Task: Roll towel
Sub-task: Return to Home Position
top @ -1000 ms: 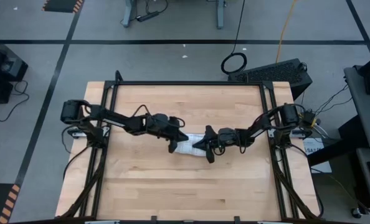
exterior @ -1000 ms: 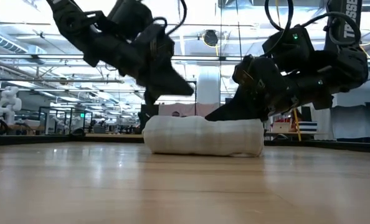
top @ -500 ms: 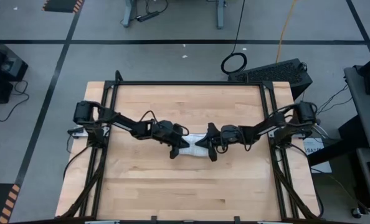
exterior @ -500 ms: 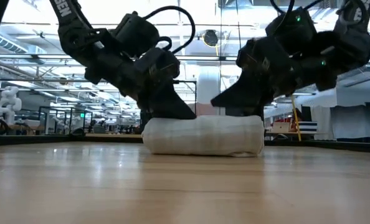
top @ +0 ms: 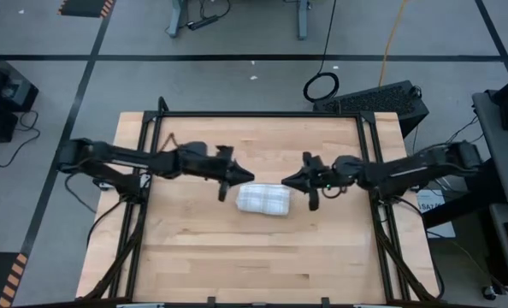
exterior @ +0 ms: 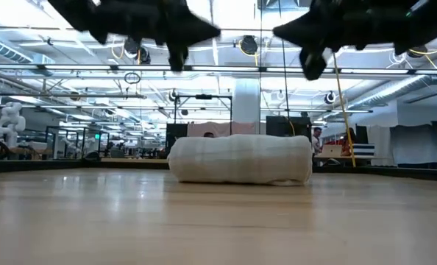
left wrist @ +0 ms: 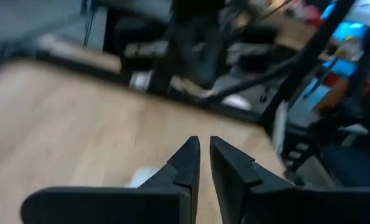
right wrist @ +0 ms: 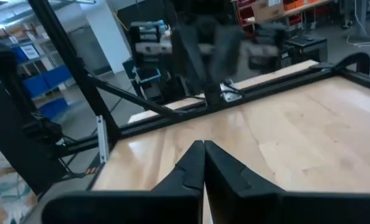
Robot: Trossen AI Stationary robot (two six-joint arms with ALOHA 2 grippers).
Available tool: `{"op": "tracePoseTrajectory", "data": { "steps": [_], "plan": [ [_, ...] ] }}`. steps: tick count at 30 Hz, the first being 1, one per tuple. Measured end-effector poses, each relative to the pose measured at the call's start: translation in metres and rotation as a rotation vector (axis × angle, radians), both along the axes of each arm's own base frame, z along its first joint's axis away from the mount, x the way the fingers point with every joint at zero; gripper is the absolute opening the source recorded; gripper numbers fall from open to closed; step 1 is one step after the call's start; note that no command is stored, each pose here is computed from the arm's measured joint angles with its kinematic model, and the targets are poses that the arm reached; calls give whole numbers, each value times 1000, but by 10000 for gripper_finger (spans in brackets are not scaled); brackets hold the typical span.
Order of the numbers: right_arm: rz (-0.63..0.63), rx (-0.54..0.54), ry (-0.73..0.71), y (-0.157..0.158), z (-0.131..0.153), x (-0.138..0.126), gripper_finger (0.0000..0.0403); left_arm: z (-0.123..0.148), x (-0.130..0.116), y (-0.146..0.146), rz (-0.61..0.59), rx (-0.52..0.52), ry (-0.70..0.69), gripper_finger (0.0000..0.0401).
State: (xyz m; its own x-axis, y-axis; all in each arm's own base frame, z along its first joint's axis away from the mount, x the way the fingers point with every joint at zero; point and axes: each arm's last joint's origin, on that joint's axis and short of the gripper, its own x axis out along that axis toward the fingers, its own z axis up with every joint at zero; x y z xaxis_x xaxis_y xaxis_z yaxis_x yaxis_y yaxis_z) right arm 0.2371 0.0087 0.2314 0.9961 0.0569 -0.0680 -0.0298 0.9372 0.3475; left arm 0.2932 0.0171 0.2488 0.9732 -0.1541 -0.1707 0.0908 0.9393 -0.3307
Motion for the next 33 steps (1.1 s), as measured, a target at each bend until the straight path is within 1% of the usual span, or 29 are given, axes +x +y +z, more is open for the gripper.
{"op": "tracePoseTrajectory", "data": {
  "steps": [3,5,9,12,15,20,25,30,33],
  "plan": [
    [1,0,-8,0,13,-15,0,24,-14,-2,-9,60,-99,42],
    [3,1,-1,0,18,-24,0,37,-23,-2,-8,81,-152,42],
    [4,1,18,-1,27,-42,0,58,-40,-3,-3,89,-233,42],
    [11,-25,30,-1,31,-55,0,65,-51,-5,12,61,-225,42],
    [24,-84,30,-1,35,-67,0,64,-62,-8,40,40,-144,42],
    [61,-176,21,3,40,-87,0,59,-77,-17,67,79,-23,42],
    [95,-222,25,6,41,-104,0,44,-82,-28,101,97,30,39],
    [115,-269,29,7,41,-115,0,20,-85,-37,89,143,85,6],
    [115,-299,30,6,40,-119,0,10,-86,-39,86,140,72,5]
  ]
}}
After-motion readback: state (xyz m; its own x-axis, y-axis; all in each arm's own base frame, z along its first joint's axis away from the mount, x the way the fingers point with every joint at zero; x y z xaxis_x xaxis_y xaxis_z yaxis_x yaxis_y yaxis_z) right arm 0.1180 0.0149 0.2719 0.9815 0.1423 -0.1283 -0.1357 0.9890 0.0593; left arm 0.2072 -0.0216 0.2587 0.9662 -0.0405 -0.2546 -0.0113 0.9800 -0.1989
